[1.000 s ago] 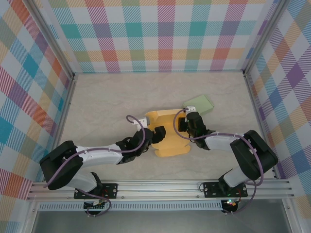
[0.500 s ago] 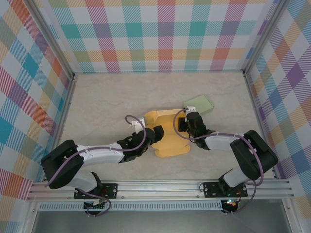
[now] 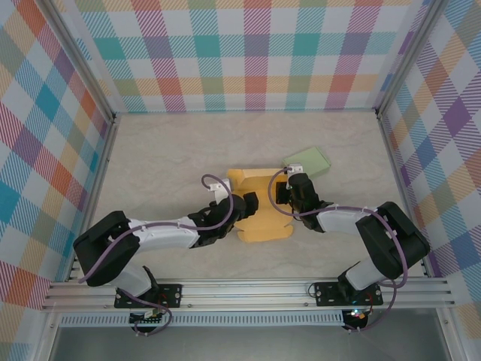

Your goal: Fold the paper box

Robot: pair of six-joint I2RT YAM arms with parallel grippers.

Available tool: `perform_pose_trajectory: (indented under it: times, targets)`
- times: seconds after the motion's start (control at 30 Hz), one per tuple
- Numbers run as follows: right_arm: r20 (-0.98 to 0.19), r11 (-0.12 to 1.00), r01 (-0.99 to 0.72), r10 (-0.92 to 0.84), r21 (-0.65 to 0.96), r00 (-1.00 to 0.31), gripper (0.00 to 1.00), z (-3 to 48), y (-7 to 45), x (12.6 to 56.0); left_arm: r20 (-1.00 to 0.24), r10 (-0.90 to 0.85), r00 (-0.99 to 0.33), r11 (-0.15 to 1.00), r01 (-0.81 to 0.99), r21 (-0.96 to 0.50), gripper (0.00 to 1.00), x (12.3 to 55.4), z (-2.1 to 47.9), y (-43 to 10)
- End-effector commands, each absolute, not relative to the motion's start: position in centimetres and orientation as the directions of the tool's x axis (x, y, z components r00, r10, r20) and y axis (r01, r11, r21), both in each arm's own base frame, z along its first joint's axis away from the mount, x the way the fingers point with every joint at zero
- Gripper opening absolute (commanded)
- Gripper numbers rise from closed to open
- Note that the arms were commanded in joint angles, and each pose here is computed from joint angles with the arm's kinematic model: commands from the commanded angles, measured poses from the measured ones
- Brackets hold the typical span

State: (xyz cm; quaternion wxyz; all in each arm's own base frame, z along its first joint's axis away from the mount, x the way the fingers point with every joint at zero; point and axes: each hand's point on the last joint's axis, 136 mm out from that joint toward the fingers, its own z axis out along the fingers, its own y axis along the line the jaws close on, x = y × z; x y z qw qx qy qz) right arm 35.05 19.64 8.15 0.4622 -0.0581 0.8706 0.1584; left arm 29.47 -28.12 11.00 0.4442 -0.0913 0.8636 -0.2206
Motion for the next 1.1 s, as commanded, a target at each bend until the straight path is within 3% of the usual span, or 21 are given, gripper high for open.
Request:
perform_pose_trajectory:
  times: [0.0, 0.33, 0.7, 1.07]
  targets:
    - [-0.834, 0.936, -0.255, 0.066, 0.241, -0.547, 0.0, 9.0, 19.6, 35.0, -0.746, -0.36, -0.56, 0.853, 0.126, -0.506, 0.93, 30.6, 13.5, -30.4]
    - [-0.831, 0.933, -0.261, 0.067, 0.249, -0.553, 0.0, 8.8, 19.9, 35.0, -0.774, -0.331, -0.539, 0.843, 0.2, -0.499, 0.78, 30.9, 14.4, -31.9]
    - [-0.827, 0.933, -0.259, 0.068, 0.252, -0.558, 0.0, 8.7, 19.9, 35.0, -0.8, -0.281, -0.53, 0.868, 0.215, -0.447, 0.77, 31.7, 13.7, -32.6]
    - [-0.825, 0.934, -0.255, 0.067, 0.249, -0.561, 0.0, 8.7, 19.9, 35.0, -0.832, -0.11, -0.544, 0.791, 0.458, -0.405, 0.79, 26.3, 19.3, -31.8]
